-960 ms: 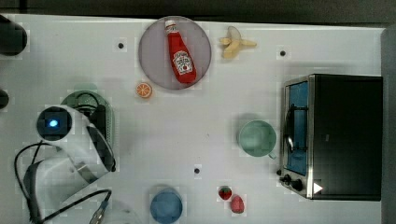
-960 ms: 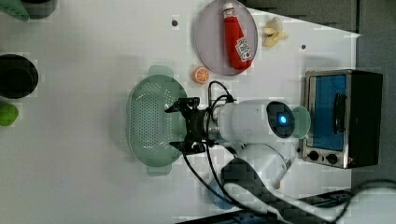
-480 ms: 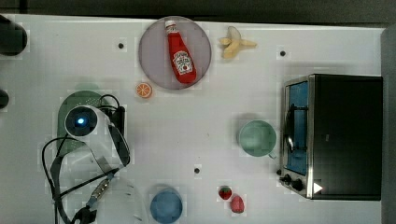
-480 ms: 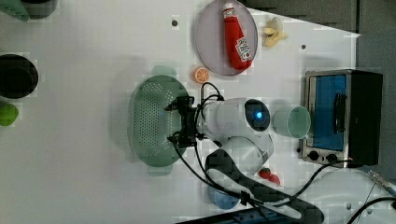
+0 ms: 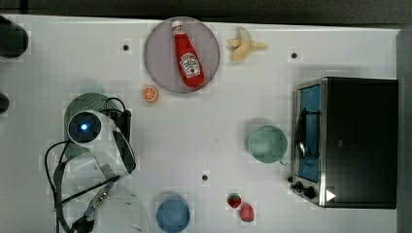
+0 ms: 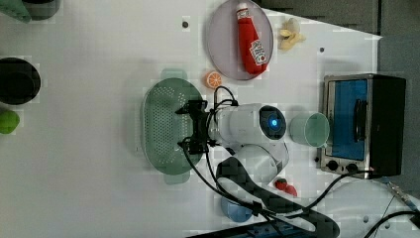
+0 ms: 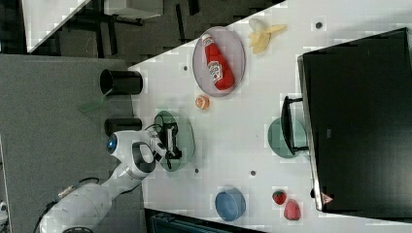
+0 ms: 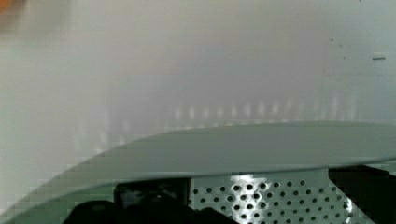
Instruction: Drag strainer left to right.
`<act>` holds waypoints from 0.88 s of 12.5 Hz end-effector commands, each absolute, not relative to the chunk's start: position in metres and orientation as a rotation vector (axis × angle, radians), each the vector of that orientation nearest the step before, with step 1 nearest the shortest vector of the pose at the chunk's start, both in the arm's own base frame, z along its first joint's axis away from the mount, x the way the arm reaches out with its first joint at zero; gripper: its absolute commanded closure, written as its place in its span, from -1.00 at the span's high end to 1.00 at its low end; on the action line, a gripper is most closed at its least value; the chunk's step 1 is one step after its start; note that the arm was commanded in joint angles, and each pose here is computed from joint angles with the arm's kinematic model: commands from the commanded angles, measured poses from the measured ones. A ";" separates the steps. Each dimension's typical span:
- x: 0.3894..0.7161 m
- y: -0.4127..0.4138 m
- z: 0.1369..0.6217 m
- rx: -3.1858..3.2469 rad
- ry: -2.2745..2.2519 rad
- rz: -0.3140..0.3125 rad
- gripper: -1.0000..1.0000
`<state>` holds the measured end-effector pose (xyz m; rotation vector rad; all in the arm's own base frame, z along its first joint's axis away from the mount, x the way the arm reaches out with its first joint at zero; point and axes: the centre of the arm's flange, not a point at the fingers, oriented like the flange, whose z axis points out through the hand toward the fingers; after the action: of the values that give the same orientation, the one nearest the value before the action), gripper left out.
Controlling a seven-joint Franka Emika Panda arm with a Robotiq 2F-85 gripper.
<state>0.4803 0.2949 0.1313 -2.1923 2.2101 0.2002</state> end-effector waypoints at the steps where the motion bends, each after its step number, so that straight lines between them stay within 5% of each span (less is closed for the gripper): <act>1: 0.489 0.271 0.145 -2.143 2.275 0.158 1.00; 11: 0.497 0.149 0.153 -2.234 2.221 0.108 1.00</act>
<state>0.4866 0.1813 0.1389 -2.2192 2.2522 0.1331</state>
